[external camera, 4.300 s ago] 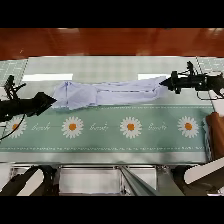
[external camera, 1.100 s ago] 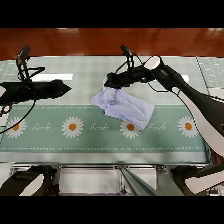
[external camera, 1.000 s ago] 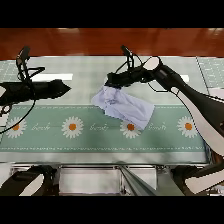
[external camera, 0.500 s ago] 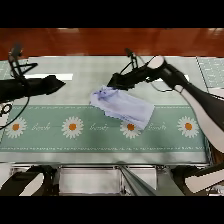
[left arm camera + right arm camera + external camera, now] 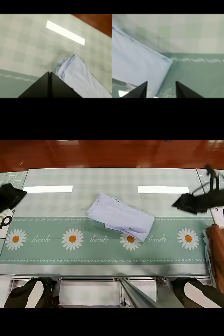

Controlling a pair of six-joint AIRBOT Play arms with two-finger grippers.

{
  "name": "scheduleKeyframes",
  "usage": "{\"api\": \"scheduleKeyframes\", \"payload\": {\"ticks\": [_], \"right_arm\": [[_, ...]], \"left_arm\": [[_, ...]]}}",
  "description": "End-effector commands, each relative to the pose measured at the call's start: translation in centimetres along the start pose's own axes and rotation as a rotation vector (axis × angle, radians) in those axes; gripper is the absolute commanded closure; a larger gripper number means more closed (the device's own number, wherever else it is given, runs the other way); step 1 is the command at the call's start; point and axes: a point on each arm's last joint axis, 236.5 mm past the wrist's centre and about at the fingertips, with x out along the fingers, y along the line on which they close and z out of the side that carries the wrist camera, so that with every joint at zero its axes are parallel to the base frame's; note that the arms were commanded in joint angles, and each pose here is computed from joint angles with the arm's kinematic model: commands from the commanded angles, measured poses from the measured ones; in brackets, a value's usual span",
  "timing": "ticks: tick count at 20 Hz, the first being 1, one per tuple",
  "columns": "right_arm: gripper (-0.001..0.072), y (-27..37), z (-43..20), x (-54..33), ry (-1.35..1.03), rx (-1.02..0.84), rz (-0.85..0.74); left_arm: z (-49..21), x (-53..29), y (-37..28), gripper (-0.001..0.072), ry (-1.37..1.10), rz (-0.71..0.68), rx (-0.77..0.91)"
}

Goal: Fold the shirts.

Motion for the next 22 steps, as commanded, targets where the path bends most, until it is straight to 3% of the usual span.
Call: {"api": "scheduleKeyframes", "payload": {"ticks": [1, 7, 15, 16, 17, 18, 22], "right_arm": [[0.0298, -5.2, -6.0, 4.5, -0.004, 0.191, -0.024], [0.0297, 1.5, -8.6, 11.8, 0.175, 0.363, 0.352], [0.0324, 9.5, -5.8, 16.0, 0.250, 0.228, 0.432], [0.0438, 10.7, -5.1, 16.0, 0.247, 0.197, 0.444], [0.0623, 11.9, -4.5, 15.9, 0.241, 0.154, 0.460], [0.0683, 13.4, -3.9, 15.5, 0.227, 0.083, 0.481], [0.0684, 17.3, -0.8, 12.9, 0.200, -0.140, 0.423]], "left_arm": [[-6.8, 2.1, 1.0, 0.0686, 0.149, -0.014, -0.032], [-12.4, 4.9, -0.2, 0.0686, 0.247, -0.070, -0.027], [-11.4, 5.1, -0.7, 0.0686, 0.204, -0.089, -0.048], [-11.2, 5.2, -0.7, 0.0686, 0.196, -0.088, -0.048], [-11.1, 5.2, -0.6, 0.0686, 0.189, -0.087, -0.049], [-11.0, 5.2, -0.6, 0.0686, 0.184, -0.087, -0.049], [-10.9, 5.2, -0.6, 0.0686, 0.182, -0.086, -0.049]]}}
